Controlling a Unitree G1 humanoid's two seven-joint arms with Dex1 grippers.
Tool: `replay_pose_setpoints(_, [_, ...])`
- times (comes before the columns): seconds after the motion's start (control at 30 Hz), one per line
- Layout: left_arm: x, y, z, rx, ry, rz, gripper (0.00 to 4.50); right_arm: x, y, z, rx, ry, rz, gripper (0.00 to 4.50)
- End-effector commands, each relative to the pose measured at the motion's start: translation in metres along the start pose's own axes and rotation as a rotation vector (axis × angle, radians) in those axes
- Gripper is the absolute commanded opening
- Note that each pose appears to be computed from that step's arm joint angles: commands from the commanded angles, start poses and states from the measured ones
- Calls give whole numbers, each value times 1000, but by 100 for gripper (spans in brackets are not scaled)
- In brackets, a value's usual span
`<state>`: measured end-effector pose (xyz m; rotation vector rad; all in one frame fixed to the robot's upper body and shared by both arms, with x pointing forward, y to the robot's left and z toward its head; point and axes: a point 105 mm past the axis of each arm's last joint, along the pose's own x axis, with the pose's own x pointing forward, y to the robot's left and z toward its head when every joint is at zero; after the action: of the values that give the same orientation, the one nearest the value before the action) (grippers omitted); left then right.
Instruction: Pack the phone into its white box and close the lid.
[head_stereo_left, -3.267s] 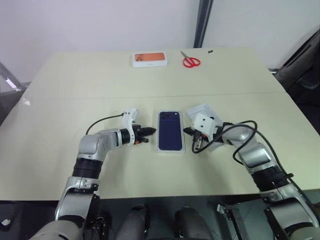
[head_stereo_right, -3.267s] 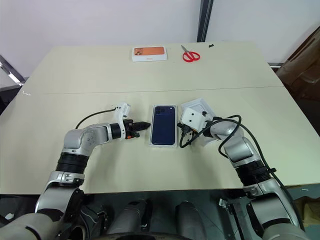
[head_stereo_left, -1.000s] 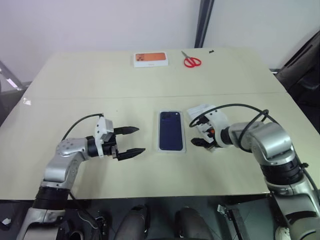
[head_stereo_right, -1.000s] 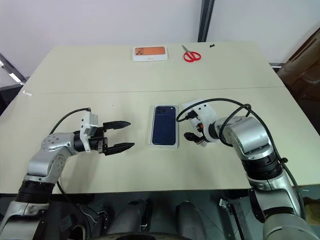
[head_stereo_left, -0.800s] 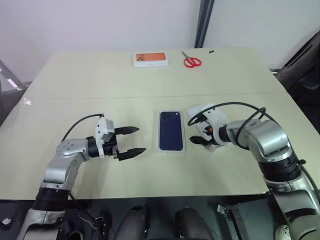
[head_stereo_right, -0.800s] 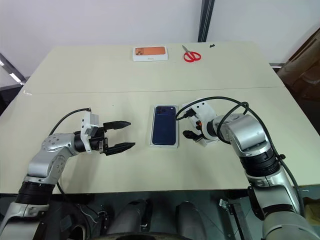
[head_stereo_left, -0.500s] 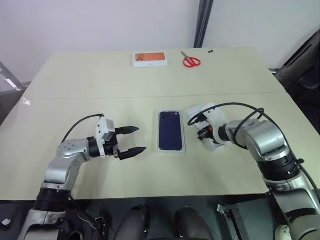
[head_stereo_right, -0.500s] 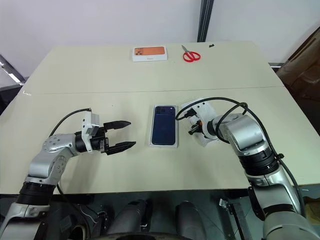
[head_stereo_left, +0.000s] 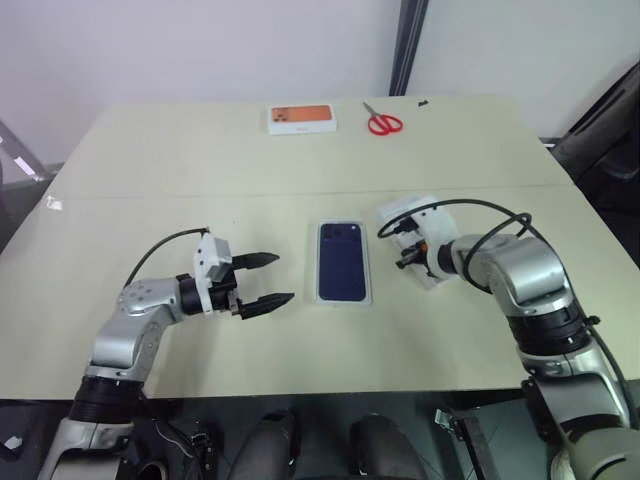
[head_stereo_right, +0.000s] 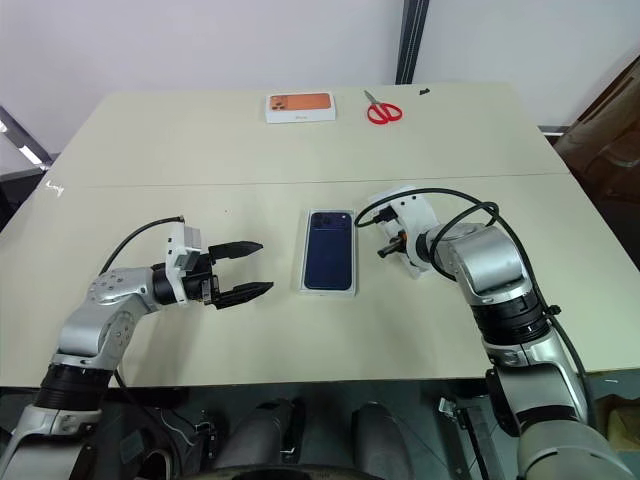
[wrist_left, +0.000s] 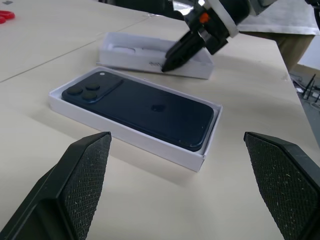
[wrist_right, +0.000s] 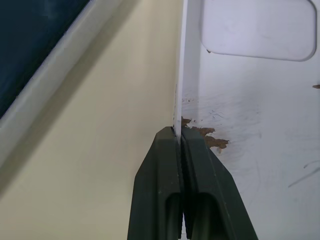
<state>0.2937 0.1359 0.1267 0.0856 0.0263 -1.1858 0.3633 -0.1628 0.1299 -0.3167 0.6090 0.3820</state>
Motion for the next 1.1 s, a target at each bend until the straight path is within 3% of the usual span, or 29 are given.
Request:
replay_pose_setpoints(0.03, [0,6,15,23,-47,22,450,-17,-2,62,49,-302,39,1])
replay_pose_setpoints(0.27, [-1,21,30,12,-107,85,450,-40,49,112,509,-581,515,1])
replay_pose_setpoints(0.5, [-12,29,42,15,-129,122,450,-40,89,101,718,-521,773,1])
replay_pose_setpoints(0.67, [-20,34,44,7,-129,149,450,-59,117,100,785,-479,1031,1])
replay_pose_setpoints(1.1, [-19,30,46,-4,-156,159,450,-49,152,78,897,-344,1078,1])
